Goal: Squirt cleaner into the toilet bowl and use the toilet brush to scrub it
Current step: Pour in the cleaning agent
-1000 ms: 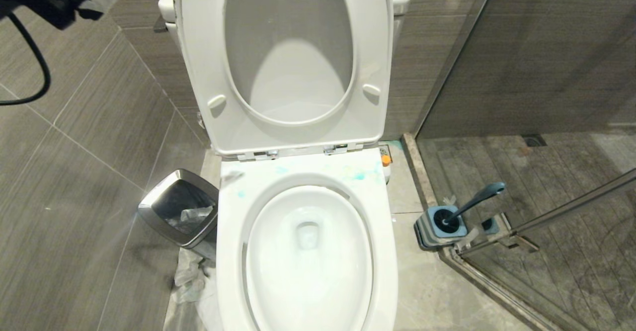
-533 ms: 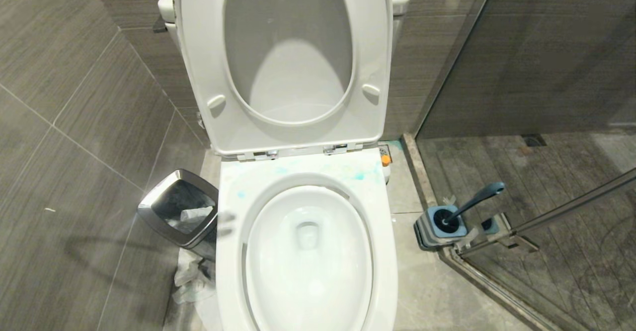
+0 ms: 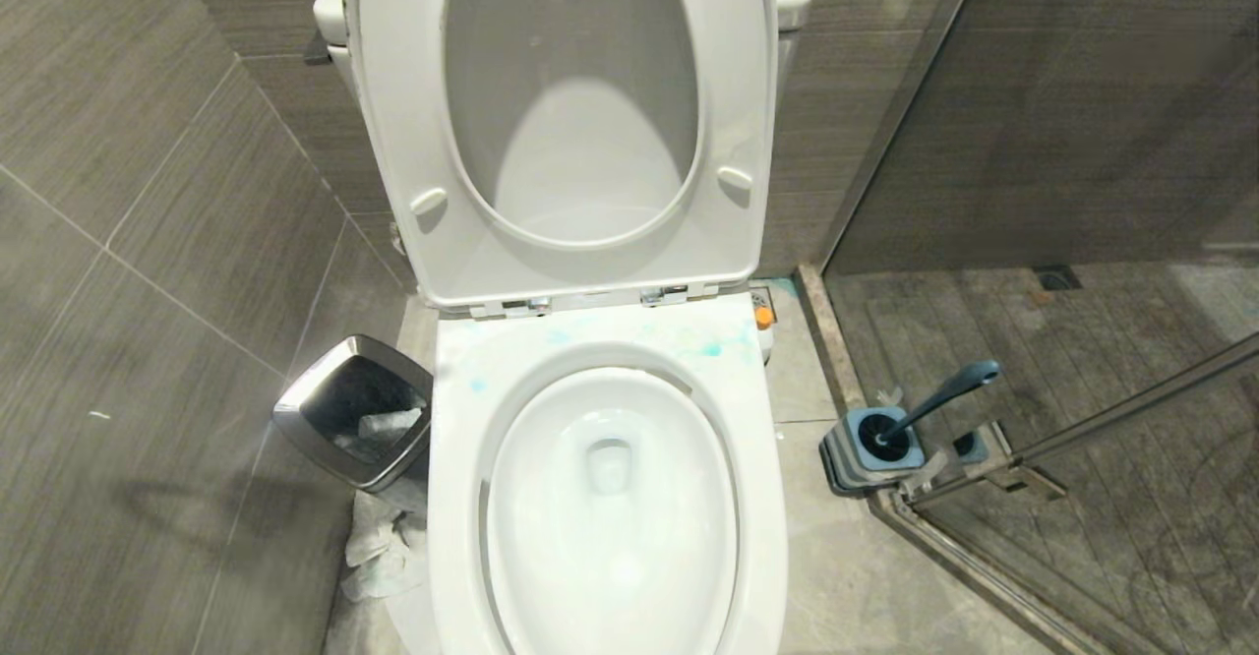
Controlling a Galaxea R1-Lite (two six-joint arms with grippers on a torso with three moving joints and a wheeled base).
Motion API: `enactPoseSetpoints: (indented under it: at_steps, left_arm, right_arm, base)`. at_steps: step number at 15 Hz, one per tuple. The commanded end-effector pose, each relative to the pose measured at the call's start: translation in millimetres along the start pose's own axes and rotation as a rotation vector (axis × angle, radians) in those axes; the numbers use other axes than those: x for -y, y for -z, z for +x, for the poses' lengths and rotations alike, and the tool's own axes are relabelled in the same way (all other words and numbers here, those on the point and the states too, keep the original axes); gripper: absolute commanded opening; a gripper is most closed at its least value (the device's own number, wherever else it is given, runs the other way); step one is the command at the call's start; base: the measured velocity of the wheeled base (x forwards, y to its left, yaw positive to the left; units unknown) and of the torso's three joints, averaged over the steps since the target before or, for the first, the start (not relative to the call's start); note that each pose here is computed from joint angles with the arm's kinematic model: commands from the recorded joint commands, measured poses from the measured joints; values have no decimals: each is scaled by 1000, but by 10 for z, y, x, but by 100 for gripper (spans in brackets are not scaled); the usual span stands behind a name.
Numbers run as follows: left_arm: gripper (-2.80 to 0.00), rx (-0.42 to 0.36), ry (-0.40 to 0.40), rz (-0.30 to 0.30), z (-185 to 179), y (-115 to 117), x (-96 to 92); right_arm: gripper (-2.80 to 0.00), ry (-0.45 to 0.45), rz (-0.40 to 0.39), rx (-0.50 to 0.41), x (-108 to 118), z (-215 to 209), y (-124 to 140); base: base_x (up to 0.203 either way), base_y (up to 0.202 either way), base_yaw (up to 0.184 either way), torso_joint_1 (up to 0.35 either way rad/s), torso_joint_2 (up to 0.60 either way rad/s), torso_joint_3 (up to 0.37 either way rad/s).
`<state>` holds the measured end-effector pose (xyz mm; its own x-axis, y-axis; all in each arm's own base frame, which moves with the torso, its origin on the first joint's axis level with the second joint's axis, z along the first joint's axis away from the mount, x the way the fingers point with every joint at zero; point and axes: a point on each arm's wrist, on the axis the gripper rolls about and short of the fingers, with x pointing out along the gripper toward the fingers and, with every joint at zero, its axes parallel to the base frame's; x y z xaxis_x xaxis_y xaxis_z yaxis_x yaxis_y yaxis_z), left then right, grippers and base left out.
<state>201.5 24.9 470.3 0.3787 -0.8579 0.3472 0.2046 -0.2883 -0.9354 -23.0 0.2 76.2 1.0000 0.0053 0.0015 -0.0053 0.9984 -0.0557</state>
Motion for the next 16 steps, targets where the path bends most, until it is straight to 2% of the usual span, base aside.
enactPoseSetpoints:
  at_steps: [1, 2, 3, 5, 6, 9, 11, 12, 13, 14, 16]
  left_arm:
    - [0, 201, -23, -226, -151, -518, -581]
    - [0, 254, -58, -172, -230, -618, -827]
    - [0, 285, -100, -71, -281, -654, -969]
    - [0, 305, -214, 149, -314, -634, -1113]
    - [0, 287, -280, 278, -303, -584, -1164]
    - [0, 181, -510, 763, -214, -356, -1275]
    - [0, 103, -705, 1145, -171, -188, -1276]
    - [0, 87, -788, 1281, -155, -62, -1197]
    - [0, 100, -836, 1399, -129, 138, -1029]
    - [0, 135, -854, 1446, -111, 284, -904]
    - [0, 173, -835, 1510, -119, 491, -731]
  right_arm:
    - [-280, -1, -1, -1, 0, 1, 0]
    - [-280, -1, -1, -1, 0, 1, 0]
    - [-280, -1, -1, 0, 0, 0, 0]
    - [-280, -1, -1, -1, 0, 1, 0]
    - [-280, -1, -1, -1, 0, 1, 0]
    - [-280, -1, -1, 0, 0, 0, 0]
    - [-280, -1, -1, -1, 0, 1, 0]
    - [-280, -1, -1, -3, 0, 2, 4]
    - [-280, -1, -1, -1, 0, 1, 0]
    - [-280, -1, -1, -1, 0, 1, 0]
    - [-280, -1, -1, -1, 0, 1, 0]
  base:
    - [0, 0, 0, 0, 0, 0]
    - [0, 0, 0, 0, 0, 0]
    - [0, 0, 0, 0, 0, 0]
    - [0, 0, 0, 0, 0, 0]
    - [0, 0, 0, 0, 0, 0]
    - [0, 0, 0, 0, 0, 0]
    - [0, 0, 0, 0, 0, 0]
    - [0, 0, 0, 0, 0, 0]
    - [0, 0, 0, 0, 0, 0]
    - [0, 0, 0, 0, 0, 0]
    - [0, 0, 0, 0, 0, 0]
